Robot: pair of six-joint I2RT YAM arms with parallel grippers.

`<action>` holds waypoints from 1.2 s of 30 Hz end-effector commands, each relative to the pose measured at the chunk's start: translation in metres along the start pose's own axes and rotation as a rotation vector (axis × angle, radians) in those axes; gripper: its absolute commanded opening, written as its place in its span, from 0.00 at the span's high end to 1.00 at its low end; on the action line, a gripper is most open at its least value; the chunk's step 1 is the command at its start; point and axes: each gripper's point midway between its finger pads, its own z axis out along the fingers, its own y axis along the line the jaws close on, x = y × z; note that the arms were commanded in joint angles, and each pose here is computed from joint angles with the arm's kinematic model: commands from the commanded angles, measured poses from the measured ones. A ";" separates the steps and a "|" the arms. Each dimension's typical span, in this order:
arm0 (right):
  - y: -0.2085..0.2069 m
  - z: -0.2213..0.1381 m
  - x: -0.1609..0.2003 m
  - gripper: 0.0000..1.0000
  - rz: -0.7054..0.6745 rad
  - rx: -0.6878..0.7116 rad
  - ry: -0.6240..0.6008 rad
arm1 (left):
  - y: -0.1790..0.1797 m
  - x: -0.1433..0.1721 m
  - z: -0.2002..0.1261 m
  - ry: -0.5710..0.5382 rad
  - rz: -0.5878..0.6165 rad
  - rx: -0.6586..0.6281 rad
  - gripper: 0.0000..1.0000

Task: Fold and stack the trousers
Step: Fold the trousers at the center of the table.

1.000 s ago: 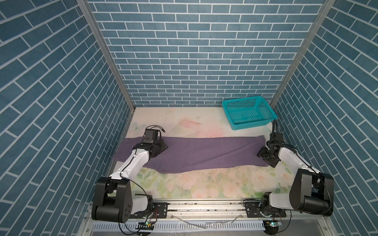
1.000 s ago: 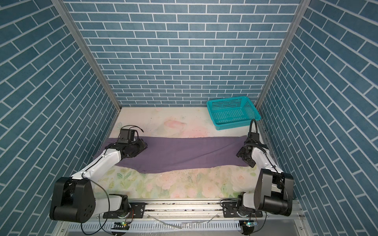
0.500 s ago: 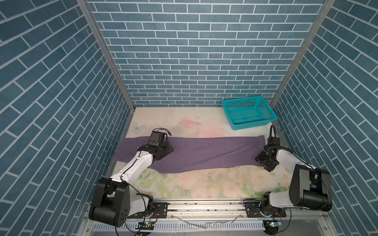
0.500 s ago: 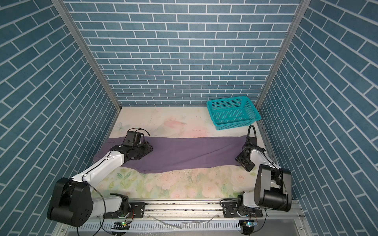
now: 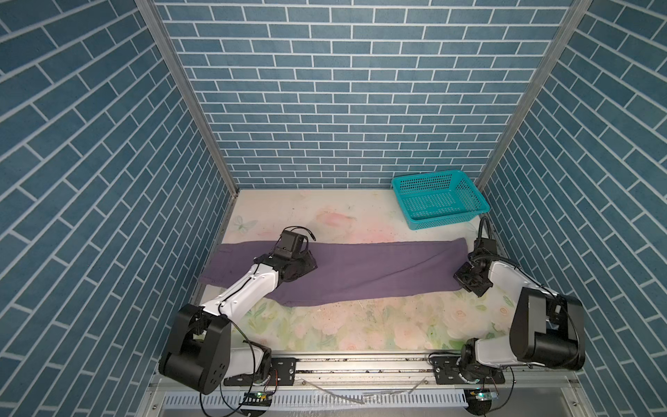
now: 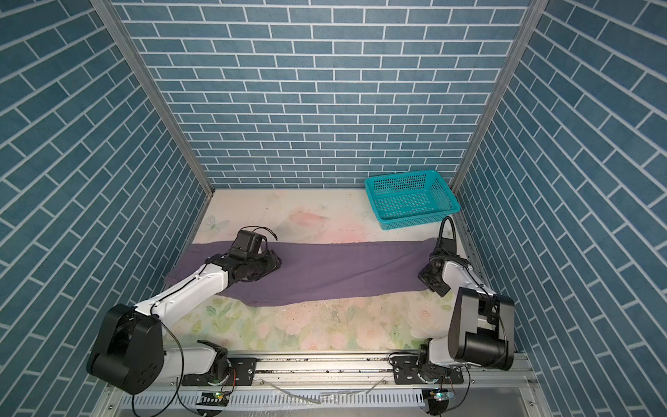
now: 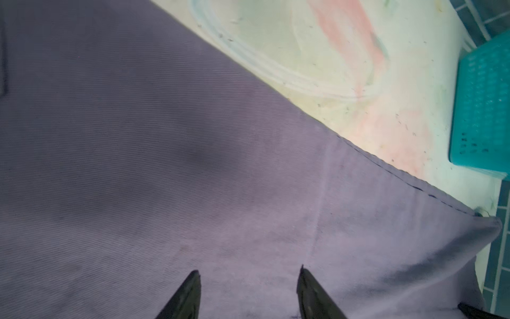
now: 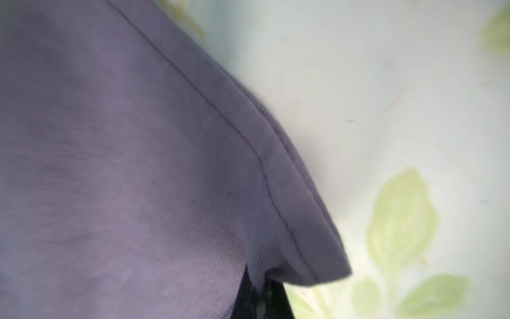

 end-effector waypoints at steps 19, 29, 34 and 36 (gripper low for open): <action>-0.030 -0.066 -0.052 1.00 0.071 -0.055 -0.238 | -0.154 0.036 0.038 0.102 0.220 0.158 0.65; 0.080 -0.141 -0.067 1.00 -0.073 -0.426 -0.343 | -0.257 0.133 0.067 0.258 0.374 0.330 1.00; 0.120 -0.174 -0.053 1.00 -0.147 -0.574 -0.364 | -0.276 0.162 0.093 0.323 0.356 0.378 1.00; 0.134 -0.182 -0.042 1.00 -0.192 -0.622 -0.353 | -0.280 0.170 0.106 0.356 0.347 0.385 1.00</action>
